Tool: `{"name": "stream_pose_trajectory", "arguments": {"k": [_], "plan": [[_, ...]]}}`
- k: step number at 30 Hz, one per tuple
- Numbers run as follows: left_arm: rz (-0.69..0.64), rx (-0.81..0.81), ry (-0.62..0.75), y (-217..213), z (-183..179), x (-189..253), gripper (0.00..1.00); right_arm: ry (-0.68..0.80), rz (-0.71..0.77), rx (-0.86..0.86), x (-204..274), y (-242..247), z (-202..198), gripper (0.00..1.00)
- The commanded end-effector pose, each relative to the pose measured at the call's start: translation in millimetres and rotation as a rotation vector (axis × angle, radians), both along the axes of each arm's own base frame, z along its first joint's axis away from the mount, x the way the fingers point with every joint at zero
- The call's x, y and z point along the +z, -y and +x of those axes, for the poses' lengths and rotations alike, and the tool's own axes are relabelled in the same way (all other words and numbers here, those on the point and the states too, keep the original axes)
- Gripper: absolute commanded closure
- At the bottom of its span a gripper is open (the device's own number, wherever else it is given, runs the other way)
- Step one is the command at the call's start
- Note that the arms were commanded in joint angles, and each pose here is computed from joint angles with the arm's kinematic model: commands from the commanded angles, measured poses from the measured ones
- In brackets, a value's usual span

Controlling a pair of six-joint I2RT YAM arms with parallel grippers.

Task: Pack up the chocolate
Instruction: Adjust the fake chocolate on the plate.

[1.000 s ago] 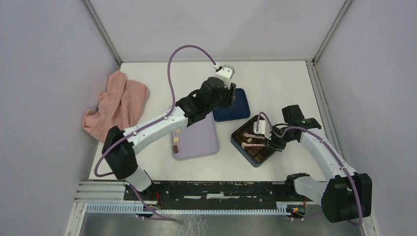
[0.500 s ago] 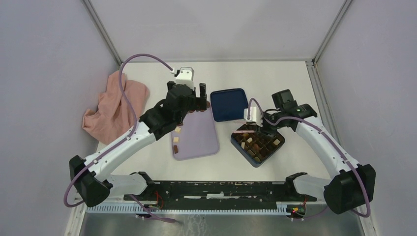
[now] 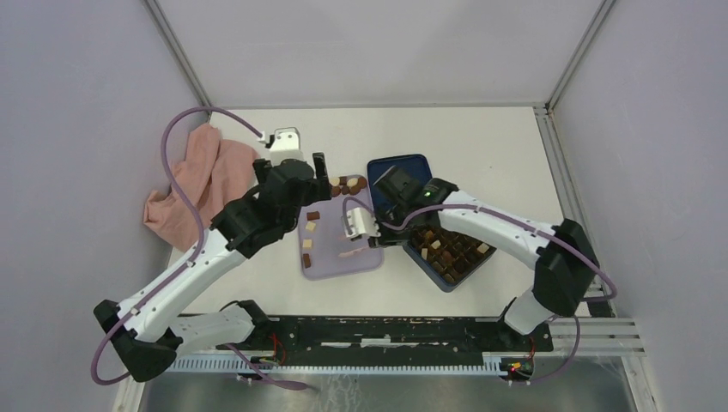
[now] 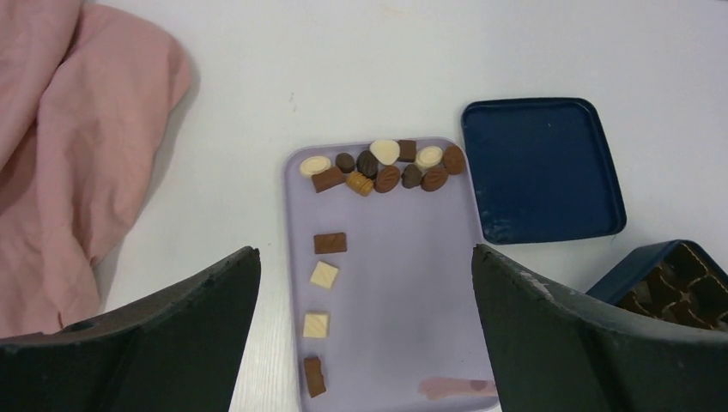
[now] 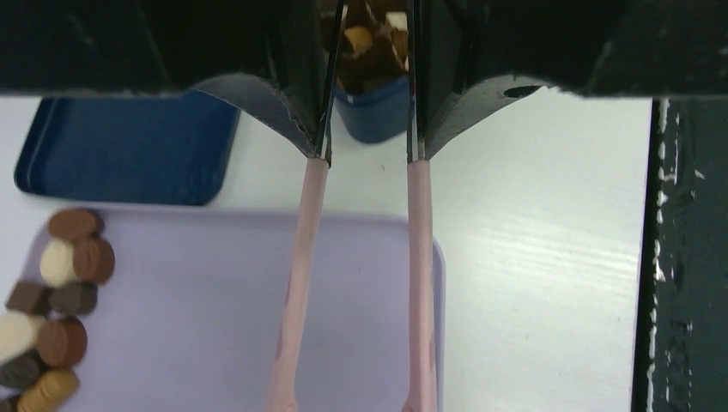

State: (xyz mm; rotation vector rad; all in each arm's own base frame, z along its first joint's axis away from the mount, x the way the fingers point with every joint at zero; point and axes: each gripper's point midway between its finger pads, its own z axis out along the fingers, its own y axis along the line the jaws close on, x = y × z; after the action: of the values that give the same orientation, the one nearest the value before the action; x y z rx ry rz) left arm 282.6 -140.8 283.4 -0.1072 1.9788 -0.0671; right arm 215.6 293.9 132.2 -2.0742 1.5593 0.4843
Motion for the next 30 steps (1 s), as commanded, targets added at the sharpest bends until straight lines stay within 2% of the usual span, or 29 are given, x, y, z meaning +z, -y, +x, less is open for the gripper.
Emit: {"name": "stream_pose_trajectory", "arguments": {"k": [1, 8, 16, 30], "plan": [[-0.062, 0.139, 0.042, -26.8, -8.8, 21.1, 0.03, 0.033, 0.002, 0.002, -3.5, -41.2, 1.4, 0.58], [-0.073, 0.190, 0.074, -44.1, -17.0, 36.6, 0.03, 0.002, -0.072, 0.020, -38.1, -71.3, -3.0, 0.58], [-0.074, 0.206, 0.094, -55.2, -24.2, 41.2, 0.00, -0.017, -0.088, 0.008, -53.5, -98.5, -1.7, 0.58], [-0.052, 0.191, 0.156, -59.0, -21.3, 64.6, 0.00, 0.018, -0.163, -0.029, -72.9, -110.9, 3.7, 0.57]]}}
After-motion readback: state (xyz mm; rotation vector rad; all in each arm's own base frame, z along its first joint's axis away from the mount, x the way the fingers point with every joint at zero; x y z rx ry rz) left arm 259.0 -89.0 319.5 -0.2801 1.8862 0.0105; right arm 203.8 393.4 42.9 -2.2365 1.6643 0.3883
